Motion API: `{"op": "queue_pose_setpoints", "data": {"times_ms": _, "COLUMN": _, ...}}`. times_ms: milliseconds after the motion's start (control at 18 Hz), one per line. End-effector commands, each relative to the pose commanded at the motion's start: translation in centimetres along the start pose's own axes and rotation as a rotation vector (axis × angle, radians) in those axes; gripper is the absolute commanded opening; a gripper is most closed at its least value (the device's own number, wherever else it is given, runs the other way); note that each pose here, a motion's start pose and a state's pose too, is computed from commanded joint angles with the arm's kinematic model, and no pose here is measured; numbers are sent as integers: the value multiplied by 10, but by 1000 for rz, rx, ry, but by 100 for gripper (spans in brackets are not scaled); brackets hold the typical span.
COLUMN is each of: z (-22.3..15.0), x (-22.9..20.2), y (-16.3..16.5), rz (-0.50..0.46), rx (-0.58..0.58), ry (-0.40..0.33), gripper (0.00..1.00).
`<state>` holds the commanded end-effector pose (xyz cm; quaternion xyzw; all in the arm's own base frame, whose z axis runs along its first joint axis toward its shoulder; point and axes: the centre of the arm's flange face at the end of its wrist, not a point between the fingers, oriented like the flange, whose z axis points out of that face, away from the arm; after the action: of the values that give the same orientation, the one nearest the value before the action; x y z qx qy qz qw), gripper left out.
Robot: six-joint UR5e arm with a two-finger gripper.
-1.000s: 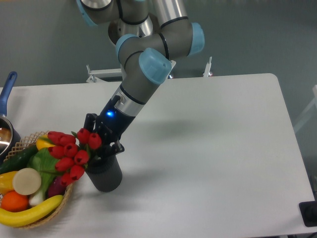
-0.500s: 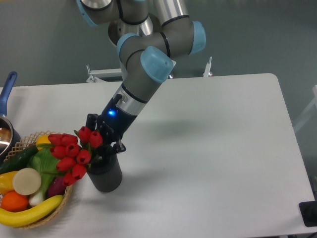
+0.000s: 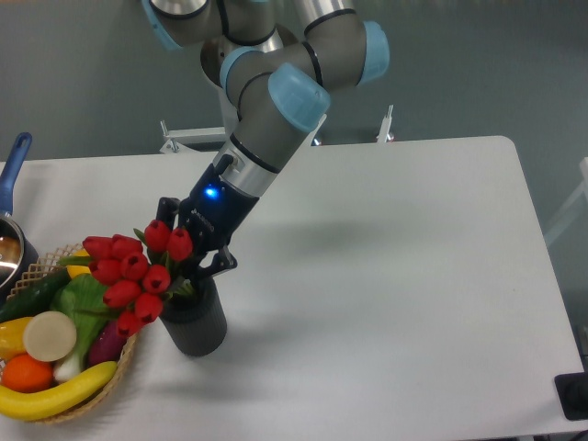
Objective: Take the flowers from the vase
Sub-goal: 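Lift the tulip bunch up out of the vase and away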
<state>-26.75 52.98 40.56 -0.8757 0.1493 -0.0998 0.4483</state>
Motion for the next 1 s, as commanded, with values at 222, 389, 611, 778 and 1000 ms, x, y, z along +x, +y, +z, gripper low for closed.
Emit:
{"op": "queue_pose_setpoints", "data": {"times_ms": 222, "z": -8, "x": 1, "y": -16, "rz": -33, "rx": 29, "ry": -1, "gripper": 34}}
{"op": "queue_pose_setpoints", "data": {"times_ms": 389, "z": -20, "x": 7, "y": -35, "rz": -64, "rx": 66, "ry": 0, "gripper": 34}}
{"op": "queue_pose_setpoints", "data": {"times_ms": 611, "z": -34, "x": 14, "y": -48, "rz": -57, "rx": 91, "ry": -8, "gripper": 34}}
{"op": "queue_pose_setpoints", "data": {"times_ms": 778, "z": -48, "x": 19, "y": -63, "rz": -44, "rx": 116, "ry": -21, "gripper": 34}}
{"op": "queue_pose_setpoints", "data": {"times_ms": 1000, "z": -71, "x": 7, "y": -82, "rz": -56, "rx": 140, "ry": -63, "gripper": 34}}
